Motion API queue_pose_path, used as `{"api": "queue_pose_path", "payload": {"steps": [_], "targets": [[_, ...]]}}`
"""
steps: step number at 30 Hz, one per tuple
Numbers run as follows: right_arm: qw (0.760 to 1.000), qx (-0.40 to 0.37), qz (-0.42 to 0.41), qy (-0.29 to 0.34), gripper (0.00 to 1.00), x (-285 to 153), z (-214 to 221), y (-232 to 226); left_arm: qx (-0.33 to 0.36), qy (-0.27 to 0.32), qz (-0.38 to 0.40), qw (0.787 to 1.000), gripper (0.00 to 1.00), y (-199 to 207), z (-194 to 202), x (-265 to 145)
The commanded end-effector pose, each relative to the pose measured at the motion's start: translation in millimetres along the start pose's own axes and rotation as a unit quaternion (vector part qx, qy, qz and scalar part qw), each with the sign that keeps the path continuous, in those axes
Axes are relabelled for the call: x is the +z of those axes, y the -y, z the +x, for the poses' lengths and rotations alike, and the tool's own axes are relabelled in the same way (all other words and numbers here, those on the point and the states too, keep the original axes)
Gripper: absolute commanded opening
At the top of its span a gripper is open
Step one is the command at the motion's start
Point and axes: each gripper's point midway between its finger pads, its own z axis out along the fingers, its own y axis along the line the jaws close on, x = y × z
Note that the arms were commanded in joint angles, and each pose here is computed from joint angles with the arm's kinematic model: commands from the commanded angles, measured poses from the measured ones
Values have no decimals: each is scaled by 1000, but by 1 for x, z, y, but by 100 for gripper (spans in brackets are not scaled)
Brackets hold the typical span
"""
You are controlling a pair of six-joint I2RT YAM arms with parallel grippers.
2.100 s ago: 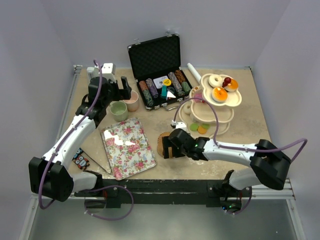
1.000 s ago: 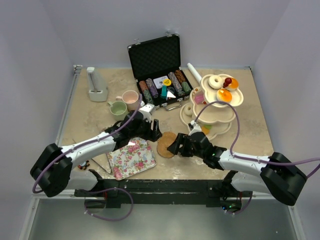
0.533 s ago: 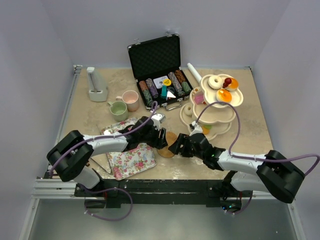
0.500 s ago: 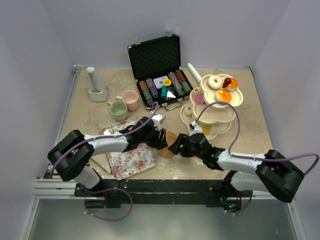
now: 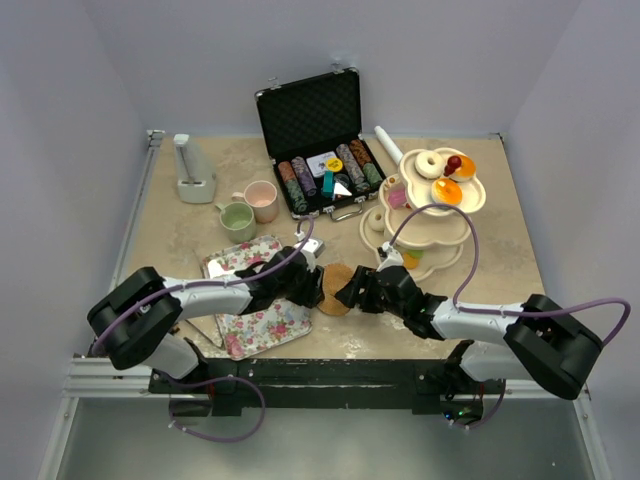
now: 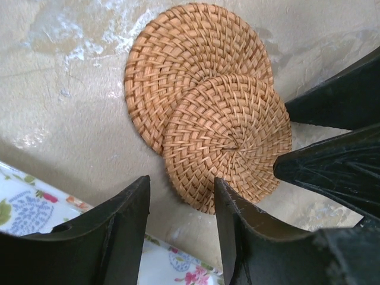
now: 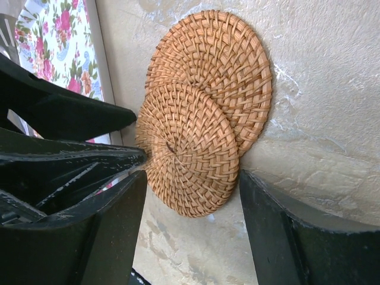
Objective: Serve the afternoon tea
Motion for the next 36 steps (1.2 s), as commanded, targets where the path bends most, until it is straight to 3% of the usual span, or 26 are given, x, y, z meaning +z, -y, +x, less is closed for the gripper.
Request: {"api": "queue_pose_path", "payload": {"steps": [1, 14, 27, 36], "targets": [[1000, 27, 3, -9, 67, 0, 3, 0, -19, -6, 20, 1000, 50, 6, 10, 4], [998, 46, -33, 7, 60, -10, -11, -24, -36, -11, 46, 998, 22, 15, 14, 9], [998, 46, -46, 27, 35, -29, -28, -39, -41, -9, 50, 998, 19, 17, 13, 6], [998, 37, -48, 30, 11, -31, -31, -44, -38, -4, 57, 998, 18, 20, 9, 3]]}}
